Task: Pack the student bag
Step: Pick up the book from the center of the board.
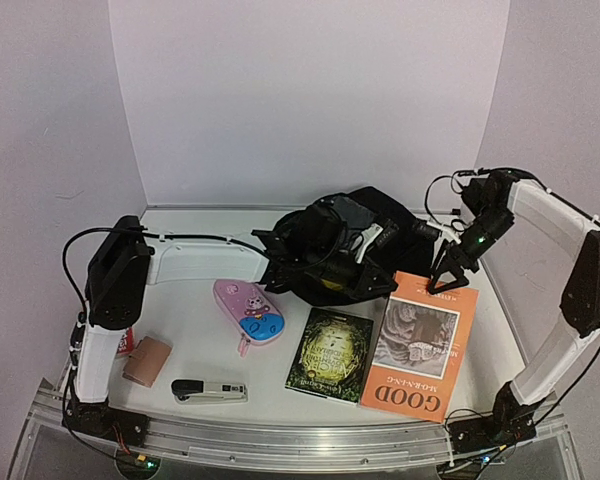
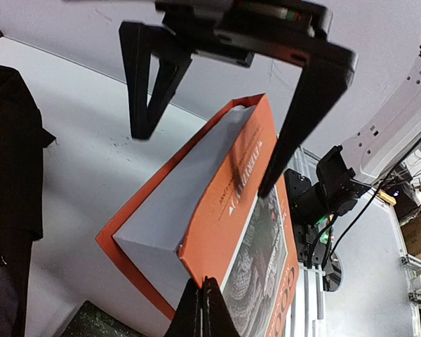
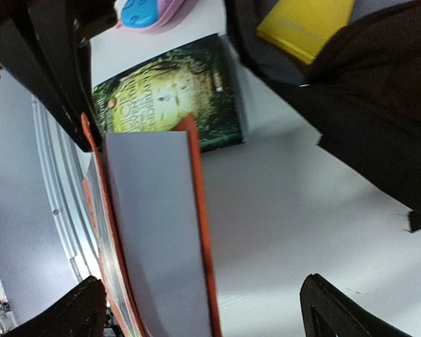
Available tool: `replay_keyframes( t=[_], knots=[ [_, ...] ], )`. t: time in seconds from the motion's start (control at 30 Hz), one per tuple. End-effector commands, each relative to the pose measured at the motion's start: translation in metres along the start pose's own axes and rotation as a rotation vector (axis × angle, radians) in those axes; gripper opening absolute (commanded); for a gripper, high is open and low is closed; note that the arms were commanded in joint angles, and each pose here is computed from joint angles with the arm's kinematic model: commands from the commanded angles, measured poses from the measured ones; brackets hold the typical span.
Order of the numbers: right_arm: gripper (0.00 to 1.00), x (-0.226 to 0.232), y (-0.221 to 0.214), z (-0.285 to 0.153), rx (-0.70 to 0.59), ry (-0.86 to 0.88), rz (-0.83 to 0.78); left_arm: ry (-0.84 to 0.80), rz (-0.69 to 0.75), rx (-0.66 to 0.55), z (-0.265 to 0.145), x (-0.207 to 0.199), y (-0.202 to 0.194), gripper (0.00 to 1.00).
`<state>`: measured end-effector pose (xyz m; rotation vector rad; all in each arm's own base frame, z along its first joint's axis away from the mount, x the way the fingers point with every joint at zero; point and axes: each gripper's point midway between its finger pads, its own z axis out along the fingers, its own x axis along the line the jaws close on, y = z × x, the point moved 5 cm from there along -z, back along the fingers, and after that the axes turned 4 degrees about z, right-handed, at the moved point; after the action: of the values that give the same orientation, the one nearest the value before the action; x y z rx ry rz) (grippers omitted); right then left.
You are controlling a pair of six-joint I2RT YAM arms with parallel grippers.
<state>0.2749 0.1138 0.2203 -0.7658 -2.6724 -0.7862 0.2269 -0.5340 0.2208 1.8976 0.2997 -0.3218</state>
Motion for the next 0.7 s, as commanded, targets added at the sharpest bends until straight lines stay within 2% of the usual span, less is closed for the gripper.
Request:
replay_keyframes(
  t=[0.0,0.13,0.3,0.37,0.43,0.53,0.67],
  knots=[
    [0.88,0.054,-0.031,0.001,0.186,0.218,0.124,-0.042,0.122,-0.072,-0.024,-0.031,0.042,0.00],
    [0.74,0.062,-0.028,-0.004,0.168,0.214,0.102,-0.009,0.137,-0.087,-0.029,-0.030,0.047,0.00],
    [0.43,0.065,-0.015,-0.015,0.110,0.188,0.122,0.018,0.153,-0.141,-0.037,-0.033,0.059,0.01],
    [0.36,0.066,-0.006,-0.023,0.077,0.166,0.128,0.030,0.148,-0.148,-0.042,-0.034,0.062,0.05],
    [0.35,0.070,0.006,-0.037,0.027,0.130,0.120,0.031,0.140,-0.168,-0.051,-0.040,0.068,0.21],
    [0.34,0.076,0.021,-0.059,-0.044,0.069,0.094,0.040,0.127,-0.207,-0.070,-0.052,0.082,0.57],
    [0.29,0.085,0.041,-0.089,-0.136,-0.006,0.060,0.126,0.122,-0.290,-0.107,-0.065,0.108,0.77]
  ],
)
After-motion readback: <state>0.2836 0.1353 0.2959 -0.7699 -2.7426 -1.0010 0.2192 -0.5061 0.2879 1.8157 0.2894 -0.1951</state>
